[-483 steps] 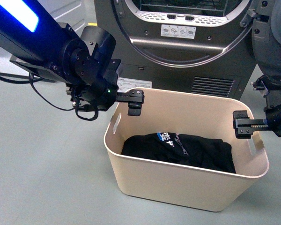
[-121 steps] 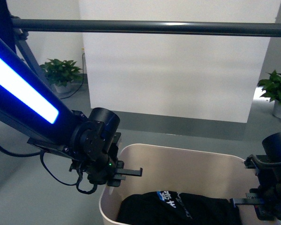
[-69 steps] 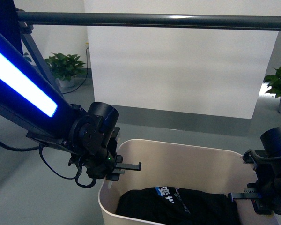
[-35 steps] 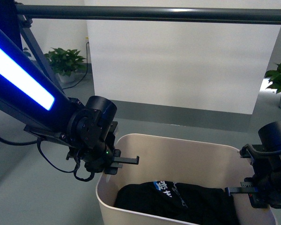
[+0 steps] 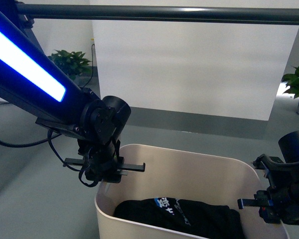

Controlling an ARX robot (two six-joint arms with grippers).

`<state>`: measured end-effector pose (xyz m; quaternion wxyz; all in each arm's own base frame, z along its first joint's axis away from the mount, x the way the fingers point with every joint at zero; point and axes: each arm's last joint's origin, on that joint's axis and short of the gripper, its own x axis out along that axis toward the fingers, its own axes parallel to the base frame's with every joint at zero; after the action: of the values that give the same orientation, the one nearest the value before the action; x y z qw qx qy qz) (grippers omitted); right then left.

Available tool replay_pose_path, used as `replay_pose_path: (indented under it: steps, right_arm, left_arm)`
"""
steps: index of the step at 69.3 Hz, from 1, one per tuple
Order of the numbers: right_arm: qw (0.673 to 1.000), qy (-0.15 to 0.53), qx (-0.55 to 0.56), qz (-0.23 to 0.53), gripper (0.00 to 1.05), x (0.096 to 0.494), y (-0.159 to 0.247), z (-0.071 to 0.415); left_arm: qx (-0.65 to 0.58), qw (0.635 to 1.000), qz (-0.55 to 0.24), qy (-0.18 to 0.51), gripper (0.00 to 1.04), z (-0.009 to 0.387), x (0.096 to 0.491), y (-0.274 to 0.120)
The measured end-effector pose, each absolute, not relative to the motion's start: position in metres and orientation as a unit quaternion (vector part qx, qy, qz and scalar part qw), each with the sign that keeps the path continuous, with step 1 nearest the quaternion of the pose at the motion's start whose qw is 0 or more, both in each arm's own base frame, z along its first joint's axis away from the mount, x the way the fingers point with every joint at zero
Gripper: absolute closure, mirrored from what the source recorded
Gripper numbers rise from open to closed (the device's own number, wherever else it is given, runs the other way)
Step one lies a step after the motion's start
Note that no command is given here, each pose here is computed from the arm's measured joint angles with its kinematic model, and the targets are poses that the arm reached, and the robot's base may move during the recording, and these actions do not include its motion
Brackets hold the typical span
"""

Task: Move hamper under clothes hanger

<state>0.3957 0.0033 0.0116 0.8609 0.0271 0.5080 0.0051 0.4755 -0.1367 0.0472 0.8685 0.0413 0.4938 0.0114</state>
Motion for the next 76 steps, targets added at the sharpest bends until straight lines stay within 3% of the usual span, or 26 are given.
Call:
replay_pose_path:
  steps: [51, 59, 76]
  right_arm:
    - [0.856, 0.517, 0.024, -0.012, 1.02, 0.395, -0.007, -0.007]
    - [0.857, 0.515, 0.024, -0.012, 1.0, 0.397, -0.007, -0.008]
    - [0.858, 0.512, 0.02, -0.019, 0.65, 0.396, -0.007, -0.014]
  left_arm:
    - [0.022, 0.859, 0.005, 0.512, 1.0, 0.015, 0.464, -0.143]
    - [0.021, 0.86, 0.003, 0.51, 0.85, 0.014, 0.465, -0.144]
    - [0.028, 0.871, -0.004, 0.49, 0.5, 0.019, 0.468, -0.146]
